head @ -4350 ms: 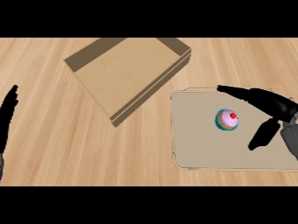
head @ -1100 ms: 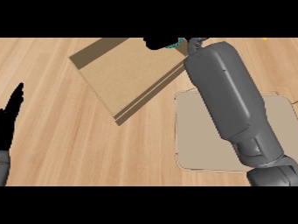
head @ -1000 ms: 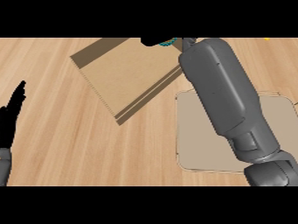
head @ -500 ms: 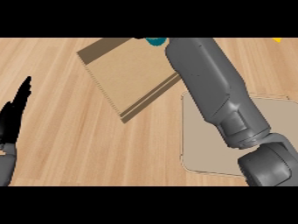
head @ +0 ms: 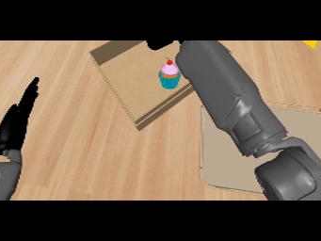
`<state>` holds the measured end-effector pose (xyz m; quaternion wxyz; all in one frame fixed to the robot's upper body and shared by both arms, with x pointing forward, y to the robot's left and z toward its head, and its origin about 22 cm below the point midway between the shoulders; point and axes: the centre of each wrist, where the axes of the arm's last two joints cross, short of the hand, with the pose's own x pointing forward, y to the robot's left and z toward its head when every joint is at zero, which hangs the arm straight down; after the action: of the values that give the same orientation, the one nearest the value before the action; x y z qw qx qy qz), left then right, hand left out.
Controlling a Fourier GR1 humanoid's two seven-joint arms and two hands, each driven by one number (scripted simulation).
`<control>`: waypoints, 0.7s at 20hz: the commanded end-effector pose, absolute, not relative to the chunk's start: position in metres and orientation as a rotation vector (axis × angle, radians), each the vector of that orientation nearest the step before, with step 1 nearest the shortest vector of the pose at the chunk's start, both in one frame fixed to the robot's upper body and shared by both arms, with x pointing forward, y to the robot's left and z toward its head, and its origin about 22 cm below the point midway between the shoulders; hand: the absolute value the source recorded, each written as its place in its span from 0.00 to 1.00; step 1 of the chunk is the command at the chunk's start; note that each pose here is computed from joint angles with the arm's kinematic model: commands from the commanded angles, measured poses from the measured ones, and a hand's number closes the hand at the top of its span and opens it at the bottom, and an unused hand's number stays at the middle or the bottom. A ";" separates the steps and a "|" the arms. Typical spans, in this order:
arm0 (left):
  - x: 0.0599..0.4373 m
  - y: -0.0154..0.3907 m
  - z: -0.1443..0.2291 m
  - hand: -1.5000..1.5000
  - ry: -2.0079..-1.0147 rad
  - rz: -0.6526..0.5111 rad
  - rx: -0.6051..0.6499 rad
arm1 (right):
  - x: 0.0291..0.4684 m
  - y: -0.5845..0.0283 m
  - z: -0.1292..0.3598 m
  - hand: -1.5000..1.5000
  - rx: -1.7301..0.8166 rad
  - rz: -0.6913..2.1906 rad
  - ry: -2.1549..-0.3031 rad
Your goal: Pick the cupcake from the tray and place it in the cardboard box
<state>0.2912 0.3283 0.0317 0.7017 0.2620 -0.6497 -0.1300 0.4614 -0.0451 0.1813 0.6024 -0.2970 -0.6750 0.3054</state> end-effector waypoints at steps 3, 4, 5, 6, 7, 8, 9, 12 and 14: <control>0.294 0.314 0.031 0.50 -1.463 -0.317 0.579 | 0.462 -0.048 0.167 0.00 -0.616 0.670 -1.490; 0.299 0.325 0.044 0.50 -1.472 -0.304 0.572 | 0.462 -0.048 0.171 0.00 -0.611 0.638 -1.524; 0.299 0.325 0.040 0.50 -1.462 -0.298 0.572 | 0.462 -0.046 0.176 0.00 -0.612 0.628 -1.537; 0.299 0.325 0.042 0.50 -1.463 -0.317 0.566 | 0.462 -0.045 0.177 0.00 -0.606 0.629 -1.550; 0.297 0.325 0.040 0.50 -1.476 -0.307 0.563 | 0.462 -0.052 0.162 0.00 -0.614 0.596 -1.571; 0.295 0.317 0.033 0.50 -1.465 -0.301 0.568 | 0.462 -0.053 0.164 0.00 -0.615 0.602 -1.613; 0.299 0.331 0.040 0.50 -1.467 -0.314 0.576 | 0.463 -0.048 0.175 0.00 -0.610 0.568 -1.639; 0.303 0.326 0.040 0.50 -1.451 -0.303 0.572 | 0.464 -0.054 0.173 0.00 -0.590 0.459 -1.736; 0.297 0.321 0.033 0.50 -1.450 -0.298 0.598 | 0.464 -0.057 0.175 0.00 -0.578 0.397 -1.781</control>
<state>0.2967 0.3242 0.0350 0.6991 0.2584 -0.6527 -0.1358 0.4634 -0.0525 0.1736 0.5940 -0.2553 -0.7319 0.2153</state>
